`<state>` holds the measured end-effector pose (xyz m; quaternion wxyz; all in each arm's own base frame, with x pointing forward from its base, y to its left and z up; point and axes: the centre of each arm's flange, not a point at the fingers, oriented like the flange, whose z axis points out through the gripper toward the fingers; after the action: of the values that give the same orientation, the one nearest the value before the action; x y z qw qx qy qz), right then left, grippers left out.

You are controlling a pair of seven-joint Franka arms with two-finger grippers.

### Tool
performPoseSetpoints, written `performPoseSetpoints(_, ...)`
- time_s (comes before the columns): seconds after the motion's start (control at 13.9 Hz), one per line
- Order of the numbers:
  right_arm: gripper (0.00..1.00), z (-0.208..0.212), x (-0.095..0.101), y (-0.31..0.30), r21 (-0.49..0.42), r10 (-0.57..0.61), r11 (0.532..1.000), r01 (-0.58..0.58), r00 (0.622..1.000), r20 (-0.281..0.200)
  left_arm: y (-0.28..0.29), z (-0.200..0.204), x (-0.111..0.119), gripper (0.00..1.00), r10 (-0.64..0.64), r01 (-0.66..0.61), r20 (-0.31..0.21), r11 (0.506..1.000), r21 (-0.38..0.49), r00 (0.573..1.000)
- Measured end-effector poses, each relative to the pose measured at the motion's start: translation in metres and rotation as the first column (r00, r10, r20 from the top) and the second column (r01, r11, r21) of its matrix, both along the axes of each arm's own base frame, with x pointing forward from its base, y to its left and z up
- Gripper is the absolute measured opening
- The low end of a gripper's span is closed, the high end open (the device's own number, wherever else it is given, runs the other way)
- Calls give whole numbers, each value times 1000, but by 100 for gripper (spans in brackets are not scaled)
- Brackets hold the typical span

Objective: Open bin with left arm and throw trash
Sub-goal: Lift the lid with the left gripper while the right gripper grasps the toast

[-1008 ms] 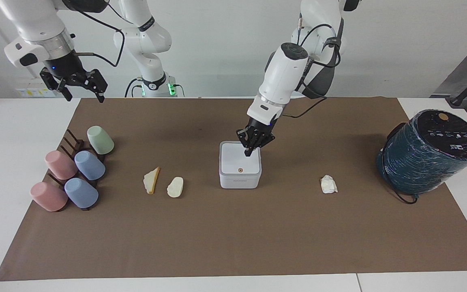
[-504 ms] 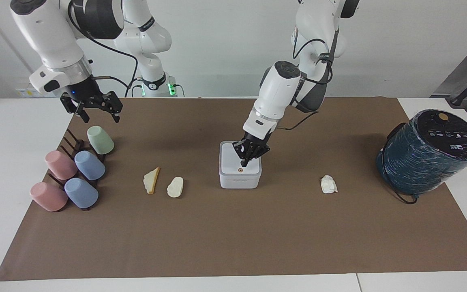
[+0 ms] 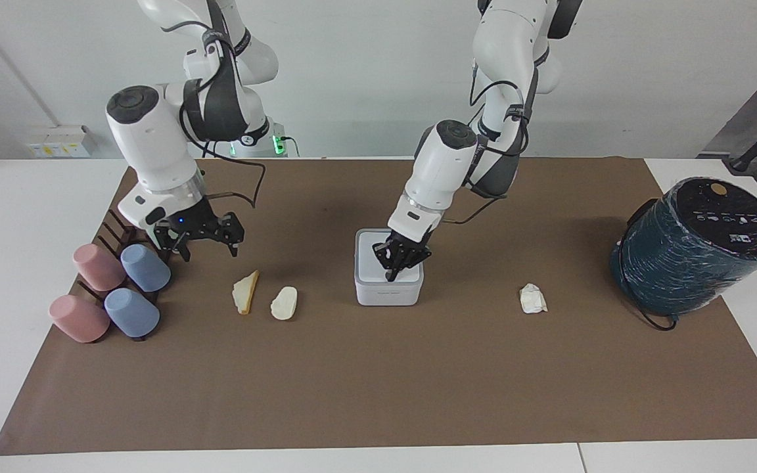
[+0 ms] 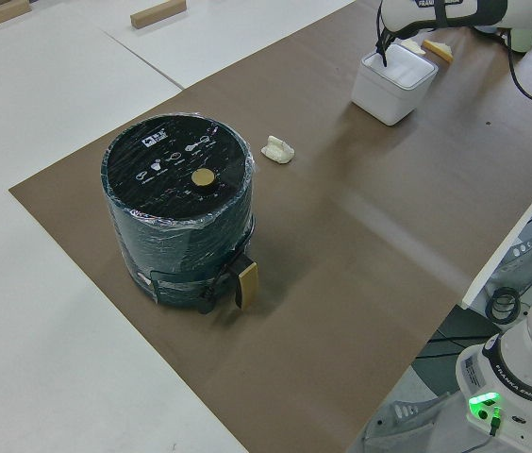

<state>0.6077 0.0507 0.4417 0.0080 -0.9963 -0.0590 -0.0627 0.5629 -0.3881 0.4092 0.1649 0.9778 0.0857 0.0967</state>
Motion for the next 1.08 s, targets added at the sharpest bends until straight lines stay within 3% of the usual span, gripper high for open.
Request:
performPoseSetpoints(0.29, 100, -62, 23, 2, -22, 93, 996, -92, 995, 23, 1, -1, -1, 1, 3, -3, 15, 1000, -7, 1000)
performPoseSetpoints(0.5, 100, -101, 26, 2, -32, 126, 992, -125, 991, 36, 1, 0, -1, 1, 2, -2, 9, 1000, -4, 1000)
performPoseSetpoints(0.86, 96, -137, 11, 13, -33, 150, 988, -150, 989, 8, 3, 41, 0, 1, -24, 29, -97, 998, 53, 995)
performPoseSetpoints(1.08, 80, -142, 7, 18, -32, 159, 987, -159, 987, -4, 7, 75, -9, 1, -40, 51, -139, 996, 76, 989)
